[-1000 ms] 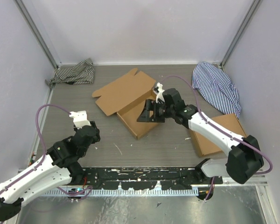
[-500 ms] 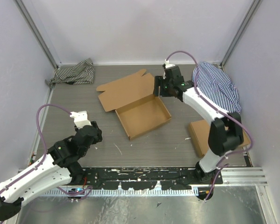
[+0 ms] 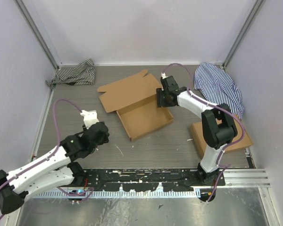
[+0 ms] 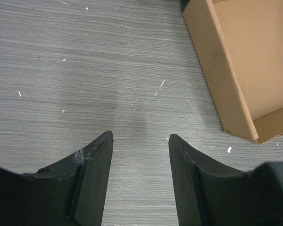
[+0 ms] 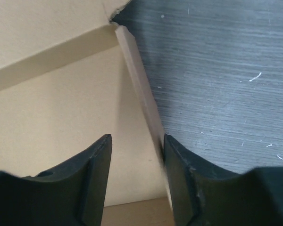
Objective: Fold the paper box
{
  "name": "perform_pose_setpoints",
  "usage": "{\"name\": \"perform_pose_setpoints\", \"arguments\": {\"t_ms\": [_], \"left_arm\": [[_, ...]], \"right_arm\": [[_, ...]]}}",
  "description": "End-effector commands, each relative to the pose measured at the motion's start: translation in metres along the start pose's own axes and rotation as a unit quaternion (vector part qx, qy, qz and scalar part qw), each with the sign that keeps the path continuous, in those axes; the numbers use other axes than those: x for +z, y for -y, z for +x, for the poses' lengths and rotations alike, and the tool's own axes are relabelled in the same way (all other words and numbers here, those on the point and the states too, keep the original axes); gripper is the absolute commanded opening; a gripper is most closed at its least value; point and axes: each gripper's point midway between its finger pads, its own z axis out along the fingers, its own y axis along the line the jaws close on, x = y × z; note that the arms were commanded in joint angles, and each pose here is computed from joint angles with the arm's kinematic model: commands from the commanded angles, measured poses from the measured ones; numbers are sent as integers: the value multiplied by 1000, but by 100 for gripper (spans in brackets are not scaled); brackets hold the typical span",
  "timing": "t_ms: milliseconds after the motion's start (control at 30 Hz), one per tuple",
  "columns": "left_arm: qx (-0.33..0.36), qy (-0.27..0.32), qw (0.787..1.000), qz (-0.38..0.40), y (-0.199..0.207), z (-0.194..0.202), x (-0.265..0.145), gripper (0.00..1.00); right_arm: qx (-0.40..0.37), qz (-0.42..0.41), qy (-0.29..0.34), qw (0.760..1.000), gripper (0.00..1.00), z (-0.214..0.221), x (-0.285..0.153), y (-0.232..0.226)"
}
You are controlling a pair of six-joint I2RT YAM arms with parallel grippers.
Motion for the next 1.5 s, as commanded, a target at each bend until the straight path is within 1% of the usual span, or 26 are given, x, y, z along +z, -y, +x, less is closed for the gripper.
{"name": "perform_pose_setpoints", "arguments": {"t_ms": [0, 67, 133, 200, 267, 333, 467, 567, 667, 733, 833, 900, 1000, 1100, 1300, 1400, 1467], "left_arm": [[-14, 0, 1000, 4, 22, -16, 3, 58], [-12, -8, 1000, -8, 26, -22, 7, 59], [-12, -26, 999, -21, 29, -25, 13, 59], [-18, -37, 999, -25, 34, -34, 17, 59], [-25, -38, 999, -25, 36, -46, 22, 59], [-39, -35, 998, -24, 35, -60, 28, 59], [-92, -61, 994, -10, 22, -77, 49, 59], [-127, -54, 990, -17, 6, -93, 65, 59], [-135, -63, 989, -18, 3, -102, 80, 59], [-129, -93, 987, -20, 5, -95, 92, 59], [-118, -138, 983, -33, 2, -74, 102, 57], [-118, -151, 981, -41, -2, -59, 106, 57], [-127, -143, 980, -47, -9, -52, 110, 57], [-129, -131, 982, -52, -12, -57, 113, 58], [-131, -134, 980, -63, -19, -56, 123, 58], [-155, -119, 980, -42, -17, -55, 132, 59], [-181, -110, 977, -20, -16, -51, 137, 63]], "right_arm": [[0, 0, 0, 1000, 48, 8, 11, 1], [4, -2, -11, 1000, 33, 20, 14, 2], [9, -7, -13, 1000, 26, 30, 13, 0], [19, -11, -12, 1000, 21, 42, 5, -4], [20, -17, -6, 1000, 19, 55, -5, -11], [15, -12, -7, 1000, 17, 71, -15, -14], [20, -16, 0, 1000, 16, 97, -37, -20], [22, -14, 13, 1000, 17, 106, -53, -22], [22, -19, 18, 999, 17, 109, -65, -25], [27, -32, 20, 999, 17, 112, -73, -32], [45, -46, 22, 998, 18, 118, -80, -42], [59, -50, 24, 997, 18, 124, -81, -45], [72, -37, 31, 996, 17, 129, -77, -40], [71, -31, 24, 997, 16, 136, -74, -38], [70, -29, 20, 997, 16, 142, -71, -36], [74, -31, 22, 997, 16, 143, -72, -36], [76, -32, 23, 996, 16, 144, -71, -36]]}}
